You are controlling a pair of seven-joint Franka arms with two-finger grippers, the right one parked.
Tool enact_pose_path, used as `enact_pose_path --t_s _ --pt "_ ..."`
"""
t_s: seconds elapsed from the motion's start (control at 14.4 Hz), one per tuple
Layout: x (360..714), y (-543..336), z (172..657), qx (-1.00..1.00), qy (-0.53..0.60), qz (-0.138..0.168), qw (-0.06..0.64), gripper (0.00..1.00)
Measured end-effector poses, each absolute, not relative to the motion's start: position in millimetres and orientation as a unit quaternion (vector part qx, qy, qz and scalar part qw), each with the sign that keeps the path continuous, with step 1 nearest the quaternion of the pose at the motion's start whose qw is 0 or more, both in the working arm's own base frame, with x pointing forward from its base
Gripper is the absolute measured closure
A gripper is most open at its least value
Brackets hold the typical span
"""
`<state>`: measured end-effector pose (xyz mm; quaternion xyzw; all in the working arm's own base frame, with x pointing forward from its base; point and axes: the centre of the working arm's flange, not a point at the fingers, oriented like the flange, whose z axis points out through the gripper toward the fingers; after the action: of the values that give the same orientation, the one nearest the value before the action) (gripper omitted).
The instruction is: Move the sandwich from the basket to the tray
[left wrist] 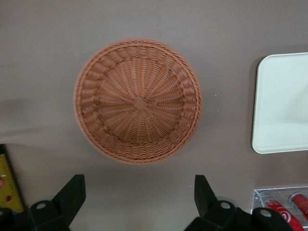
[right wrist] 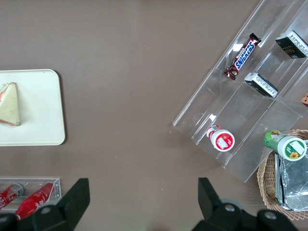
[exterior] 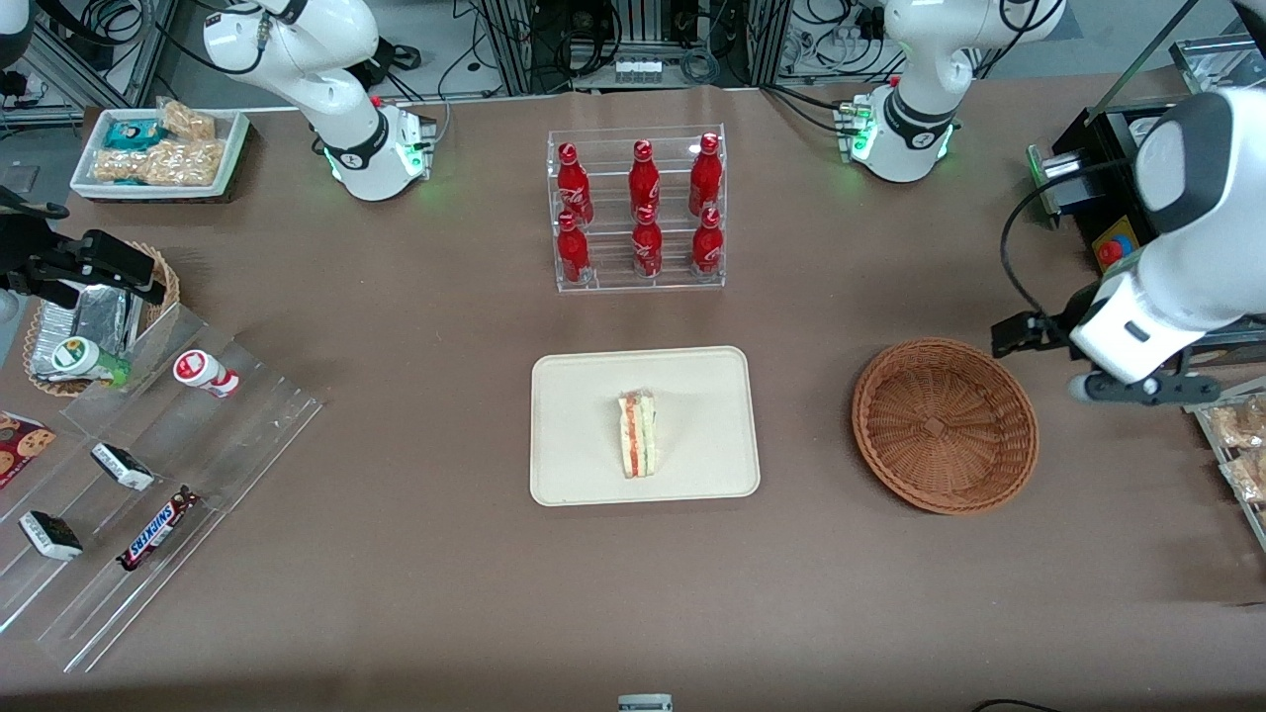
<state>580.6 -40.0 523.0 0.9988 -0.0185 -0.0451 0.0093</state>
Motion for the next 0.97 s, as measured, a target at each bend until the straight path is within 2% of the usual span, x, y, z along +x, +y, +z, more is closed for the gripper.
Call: enact_pose_path --t_s 0.42,0.97 --pt "557 -30 586 0.998 -0.07 0.006 0.002 0.0" --pt "546 -31 596 0.996 -0.086 -0.013 0.002 0.0"
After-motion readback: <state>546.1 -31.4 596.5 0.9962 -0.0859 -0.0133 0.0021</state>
